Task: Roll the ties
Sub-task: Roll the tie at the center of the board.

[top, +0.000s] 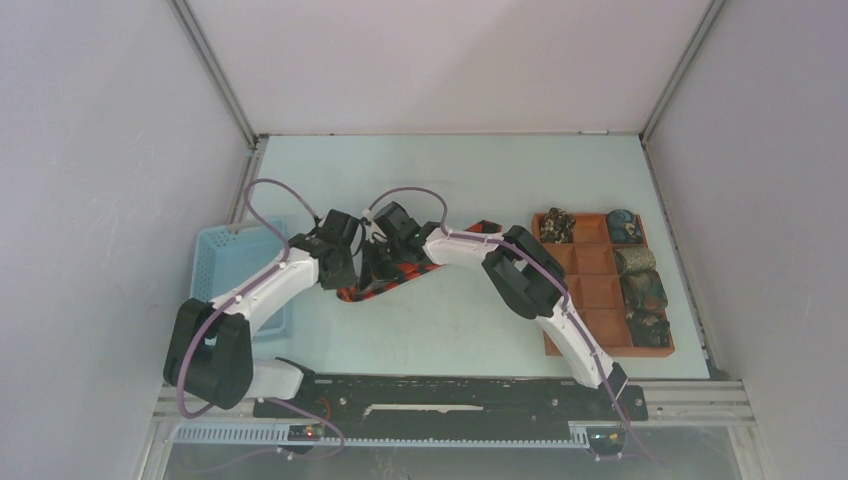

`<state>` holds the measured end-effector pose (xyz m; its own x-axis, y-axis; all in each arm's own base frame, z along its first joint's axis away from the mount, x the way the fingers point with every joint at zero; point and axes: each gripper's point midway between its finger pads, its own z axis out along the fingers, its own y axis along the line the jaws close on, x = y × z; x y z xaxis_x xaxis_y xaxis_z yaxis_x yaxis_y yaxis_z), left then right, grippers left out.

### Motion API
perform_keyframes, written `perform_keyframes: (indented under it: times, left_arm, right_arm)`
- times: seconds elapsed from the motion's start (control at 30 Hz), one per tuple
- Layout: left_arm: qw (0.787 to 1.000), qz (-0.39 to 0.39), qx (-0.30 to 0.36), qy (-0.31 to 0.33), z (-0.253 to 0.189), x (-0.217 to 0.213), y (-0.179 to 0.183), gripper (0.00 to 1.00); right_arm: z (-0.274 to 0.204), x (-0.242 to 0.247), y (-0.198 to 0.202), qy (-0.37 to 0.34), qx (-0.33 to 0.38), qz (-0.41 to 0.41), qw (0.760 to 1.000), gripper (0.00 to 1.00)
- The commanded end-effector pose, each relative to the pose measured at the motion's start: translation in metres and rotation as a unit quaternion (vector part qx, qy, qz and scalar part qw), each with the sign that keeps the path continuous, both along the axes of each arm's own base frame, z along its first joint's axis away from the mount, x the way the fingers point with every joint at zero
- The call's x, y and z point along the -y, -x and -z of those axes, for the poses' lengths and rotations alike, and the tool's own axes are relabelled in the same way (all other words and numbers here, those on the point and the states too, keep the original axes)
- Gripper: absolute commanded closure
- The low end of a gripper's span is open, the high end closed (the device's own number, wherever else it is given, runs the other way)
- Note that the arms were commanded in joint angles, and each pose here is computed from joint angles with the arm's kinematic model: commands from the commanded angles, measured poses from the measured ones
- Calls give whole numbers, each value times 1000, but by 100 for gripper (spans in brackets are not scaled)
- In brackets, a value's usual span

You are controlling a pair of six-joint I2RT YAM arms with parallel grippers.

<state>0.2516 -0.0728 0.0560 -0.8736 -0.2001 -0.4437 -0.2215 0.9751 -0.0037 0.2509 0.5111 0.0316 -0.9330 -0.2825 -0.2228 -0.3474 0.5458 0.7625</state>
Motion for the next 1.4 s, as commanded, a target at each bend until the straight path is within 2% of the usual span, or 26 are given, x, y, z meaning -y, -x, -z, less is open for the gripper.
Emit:
perform_keyframes:
  times: [0.0,0.43,0.9,1.37]
  left_arm:
    - [999,13,-6,-52,-13,-8,-5,82]
    - [986,41,-53,-155,-15,-12,-4,82]
    - [948,83,-108,-287,-14,-5,-6,84]
    - [928,114,-138,-328,0,23,-10,84]
  right_arm:
    - [-34,-3,-10,-38,27,9,999,95]
    - [-74,90,-59,-38,58,107,992,95]
    - [-107,158,-77,-22,88,171,981,96]
    - [-123,192,-79,-24,98,201,974,97]
